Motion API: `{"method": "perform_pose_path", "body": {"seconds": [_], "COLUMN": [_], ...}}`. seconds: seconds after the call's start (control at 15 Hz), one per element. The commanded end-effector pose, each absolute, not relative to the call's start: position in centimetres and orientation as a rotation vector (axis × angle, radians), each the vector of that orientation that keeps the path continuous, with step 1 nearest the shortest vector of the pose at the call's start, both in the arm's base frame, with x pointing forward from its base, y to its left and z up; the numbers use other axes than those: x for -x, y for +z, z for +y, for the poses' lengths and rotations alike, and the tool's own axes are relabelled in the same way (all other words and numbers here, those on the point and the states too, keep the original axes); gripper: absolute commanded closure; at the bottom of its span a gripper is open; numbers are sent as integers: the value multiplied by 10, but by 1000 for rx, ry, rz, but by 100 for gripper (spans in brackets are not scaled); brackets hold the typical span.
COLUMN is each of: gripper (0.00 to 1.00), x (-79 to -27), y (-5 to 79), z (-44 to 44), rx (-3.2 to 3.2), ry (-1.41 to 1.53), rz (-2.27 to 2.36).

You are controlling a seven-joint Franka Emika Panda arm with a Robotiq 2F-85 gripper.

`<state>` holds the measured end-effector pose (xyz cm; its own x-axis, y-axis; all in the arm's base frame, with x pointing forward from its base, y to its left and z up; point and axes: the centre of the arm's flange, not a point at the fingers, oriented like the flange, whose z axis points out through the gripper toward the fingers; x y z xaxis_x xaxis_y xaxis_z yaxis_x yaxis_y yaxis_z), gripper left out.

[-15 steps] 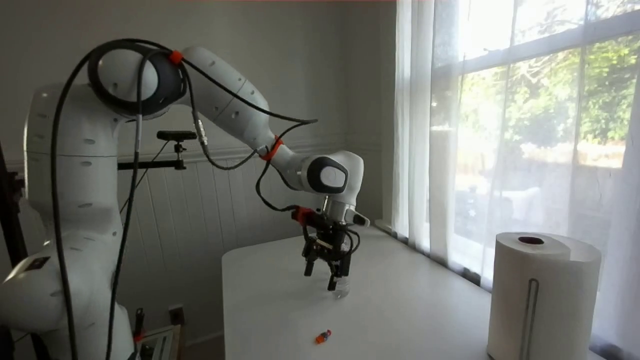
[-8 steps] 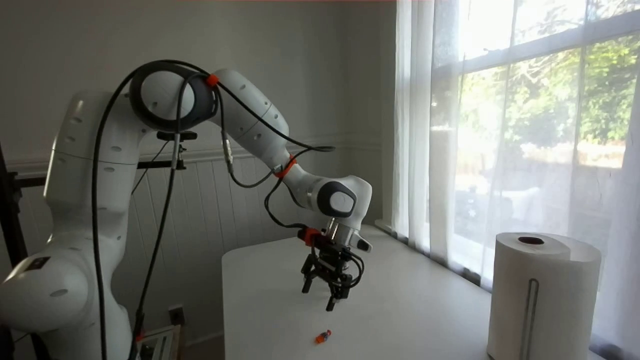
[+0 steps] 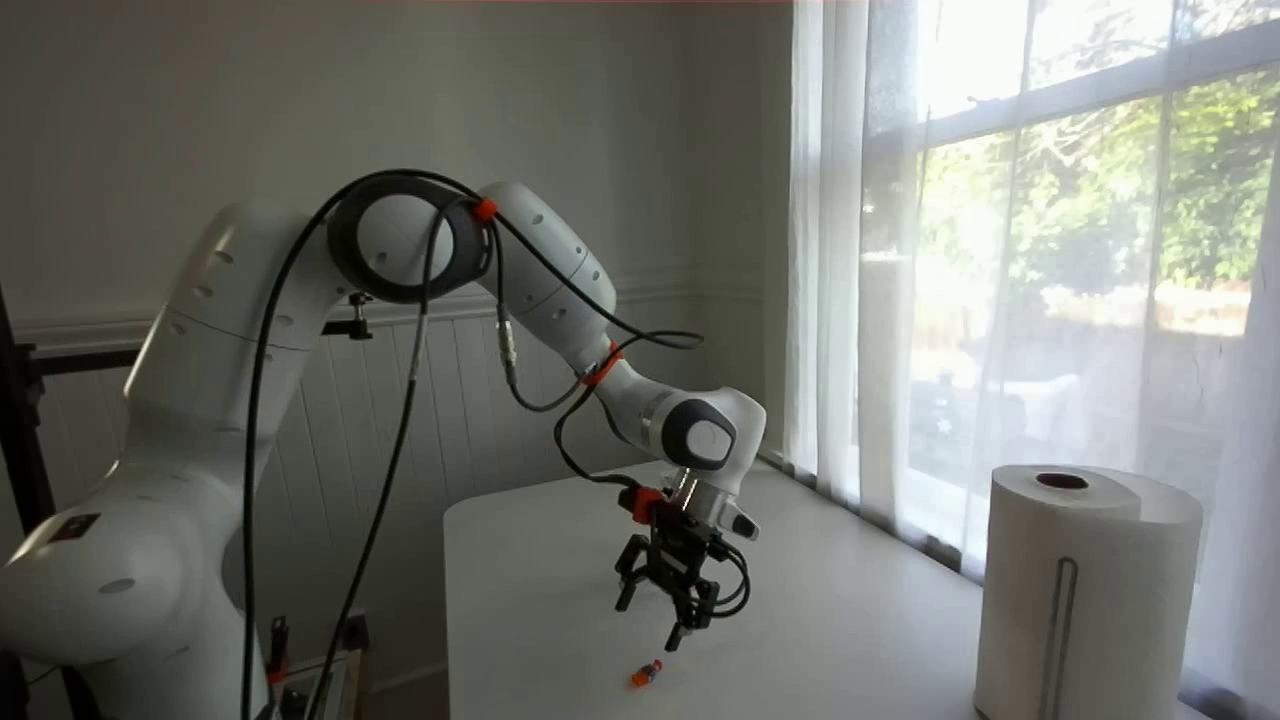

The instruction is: Place the orange and blue object on the table upright

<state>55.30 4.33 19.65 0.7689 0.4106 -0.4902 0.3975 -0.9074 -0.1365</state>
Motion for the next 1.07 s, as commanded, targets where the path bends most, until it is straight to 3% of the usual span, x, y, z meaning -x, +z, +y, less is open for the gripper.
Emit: {"method": "perform_pose_path", "body": {"seconds": [0.0, 0.6, 0.8, 0.87, 0.93, 1.0], "gripper": [0, 0, 13, 19, 32, 32], "x": [-575, -586, -588, -589, -589, -589], "y": [183, 166, 165, 164, 163, 162], "z": [38, 37, 37, 37, 37, 37], "rx": [2871, 2844, 2860, 2859, 2860, 2858], "ry": [922, 1018, 1019, 1017, 1018, 1025], "rz": [-677, -638, -626, -628, -628, -630]}}
